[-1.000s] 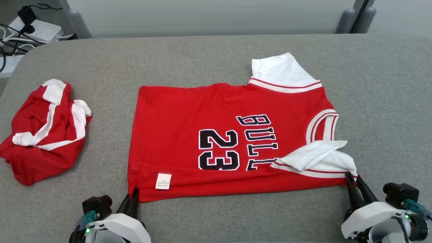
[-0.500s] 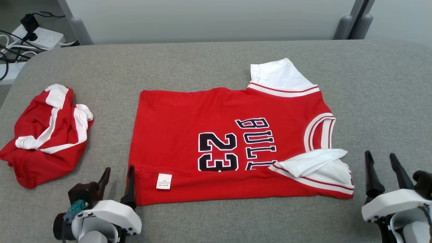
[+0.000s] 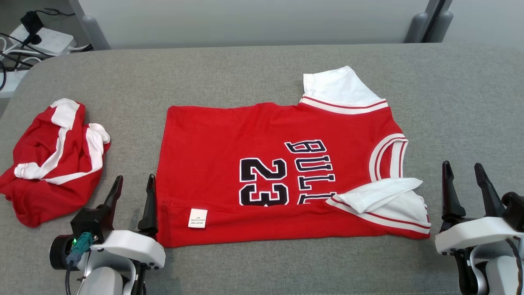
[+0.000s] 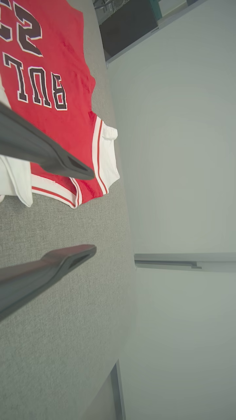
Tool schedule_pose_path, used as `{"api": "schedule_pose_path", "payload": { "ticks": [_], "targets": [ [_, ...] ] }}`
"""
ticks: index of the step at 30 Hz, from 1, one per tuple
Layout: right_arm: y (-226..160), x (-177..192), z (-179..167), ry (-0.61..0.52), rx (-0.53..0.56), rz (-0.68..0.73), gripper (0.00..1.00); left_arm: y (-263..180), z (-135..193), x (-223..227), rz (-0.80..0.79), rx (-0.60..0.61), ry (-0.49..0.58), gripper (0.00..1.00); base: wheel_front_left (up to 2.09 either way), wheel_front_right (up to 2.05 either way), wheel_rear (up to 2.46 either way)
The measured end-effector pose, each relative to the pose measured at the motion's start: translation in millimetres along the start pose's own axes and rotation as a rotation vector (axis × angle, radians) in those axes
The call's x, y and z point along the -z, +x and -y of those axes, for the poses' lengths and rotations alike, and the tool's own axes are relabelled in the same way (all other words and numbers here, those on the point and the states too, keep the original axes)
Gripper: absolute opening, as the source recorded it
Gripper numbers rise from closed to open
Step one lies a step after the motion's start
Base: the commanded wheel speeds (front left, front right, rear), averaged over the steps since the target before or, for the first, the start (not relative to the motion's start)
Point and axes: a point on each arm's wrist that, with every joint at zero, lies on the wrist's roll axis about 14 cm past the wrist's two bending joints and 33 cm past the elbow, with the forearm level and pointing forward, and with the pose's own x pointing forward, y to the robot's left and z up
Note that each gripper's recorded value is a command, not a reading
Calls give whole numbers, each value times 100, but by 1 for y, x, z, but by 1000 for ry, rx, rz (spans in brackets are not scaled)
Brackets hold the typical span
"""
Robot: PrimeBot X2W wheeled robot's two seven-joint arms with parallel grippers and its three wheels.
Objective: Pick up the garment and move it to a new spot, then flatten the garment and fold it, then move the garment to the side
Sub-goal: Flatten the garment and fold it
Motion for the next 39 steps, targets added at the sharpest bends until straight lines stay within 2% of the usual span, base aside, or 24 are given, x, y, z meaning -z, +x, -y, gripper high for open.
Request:
{"api": "schedule_pose_path", "payload": {
  "ticks": [8, 12, 18, 23, 28, 32, 39],
  "targets": [
    [25, 4, -11, -2, -21, -3, 100, 11, 8, 23, -65, 46, 2, 100, 0, 0, 0],
    [52, 9, -25, -21, -64, -7, 100, 49, 16, 23, -77, 99, 12, 100, 0, 0, 0],
    [76, 28, -40, -30, -112, -39, 100, 106, 7, 22, -102, 134, 90, 100, 0, 0, 0],
    [81, 51, -35, -30, -103, -89, 100, 146, 23, 29, -150, 193, 104, 100, 0, 0, 0],
    [83, 63, -27, -27, -91, -115, 100, 174, 23, 45, -235, 204, 117, 100, 0, 0, 0],
    [84, 66, -20, -11, -72, -120, 100, 188, 24, 60, -290, 217, 139, 100, 0, 0, 0],
    [82, 65, -8, -12, -45, -117, 100, 194, 21, 85, -371, 199, 111, 100, 0, 0, 0]
  ]
}}
